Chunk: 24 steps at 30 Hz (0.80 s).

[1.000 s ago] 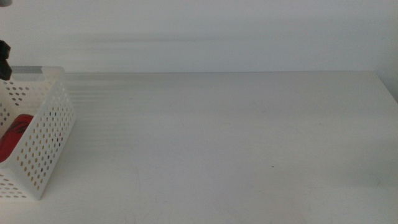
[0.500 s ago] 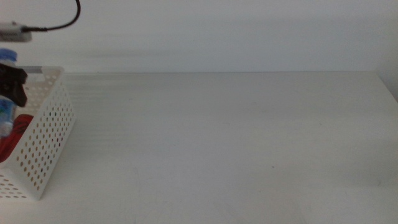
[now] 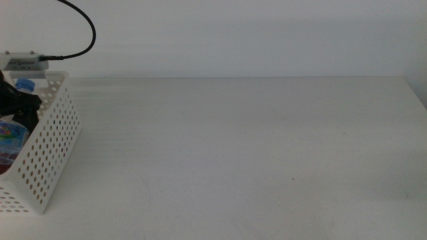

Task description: Use arms to grab the bottles and put them into the dustbin to the left of the table.

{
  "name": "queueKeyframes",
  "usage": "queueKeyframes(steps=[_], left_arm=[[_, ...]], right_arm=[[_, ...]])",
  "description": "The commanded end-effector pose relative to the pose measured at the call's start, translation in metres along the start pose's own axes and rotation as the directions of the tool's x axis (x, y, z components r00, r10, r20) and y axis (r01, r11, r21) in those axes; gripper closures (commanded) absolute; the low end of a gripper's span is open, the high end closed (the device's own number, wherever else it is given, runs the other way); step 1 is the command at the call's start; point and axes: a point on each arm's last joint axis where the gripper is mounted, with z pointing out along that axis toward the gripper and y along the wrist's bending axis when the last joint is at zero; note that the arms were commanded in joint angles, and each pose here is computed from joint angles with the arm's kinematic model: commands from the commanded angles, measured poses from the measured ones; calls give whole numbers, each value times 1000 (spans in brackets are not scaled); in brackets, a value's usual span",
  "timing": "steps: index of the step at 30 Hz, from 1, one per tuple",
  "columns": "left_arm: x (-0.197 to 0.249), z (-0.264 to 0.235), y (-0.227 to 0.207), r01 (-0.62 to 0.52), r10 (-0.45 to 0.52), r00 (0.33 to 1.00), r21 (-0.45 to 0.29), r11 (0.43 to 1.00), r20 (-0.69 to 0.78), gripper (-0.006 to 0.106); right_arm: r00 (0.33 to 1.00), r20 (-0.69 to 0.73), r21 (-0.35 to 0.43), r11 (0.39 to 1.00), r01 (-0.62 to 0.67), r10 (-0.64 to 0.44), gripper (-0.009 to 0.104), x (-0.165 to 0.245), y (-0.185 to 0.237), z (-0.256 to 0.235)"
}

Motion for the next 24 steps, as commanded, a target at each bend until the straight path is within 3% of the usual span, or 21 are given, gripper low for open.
queueKeyframes(steps=[1,2,3,8,12,20,24], left_arm=[[-6,-33,-7,-5,3,994,22,1000,105,28],[-6,-33,-7,-8,5,995,23,1000,102,15],[-5,-33,-8,-7,4,996,26,1000,94,10],[4,-53,-12,62,-63,996,26,998,67,10],[10,-84,-18,94,-96,986,22,995,133,10],[36,-157,-72,-12,6,950,18,1000,312,10],[54,-181,-109,-52,34,883,25,998,467,10]], right_arm=[[995,99,10,1000,11,-12,28,-16,-1,-1],[995,99,10,1000,11,-12,28,-16,-1,-1],[995,99,10,1000,11,-12,28,-16,-1,-1],[995,99,10,1000,11,-12,28,-16,-1,-1],[995,99,10,1000,11,-12,28,-16,-1,-1],[995,99,10,1000,11,-12,28,-16,-1,-1],[995,99,10,1000,11,-12,28,-16,-1,-1]])
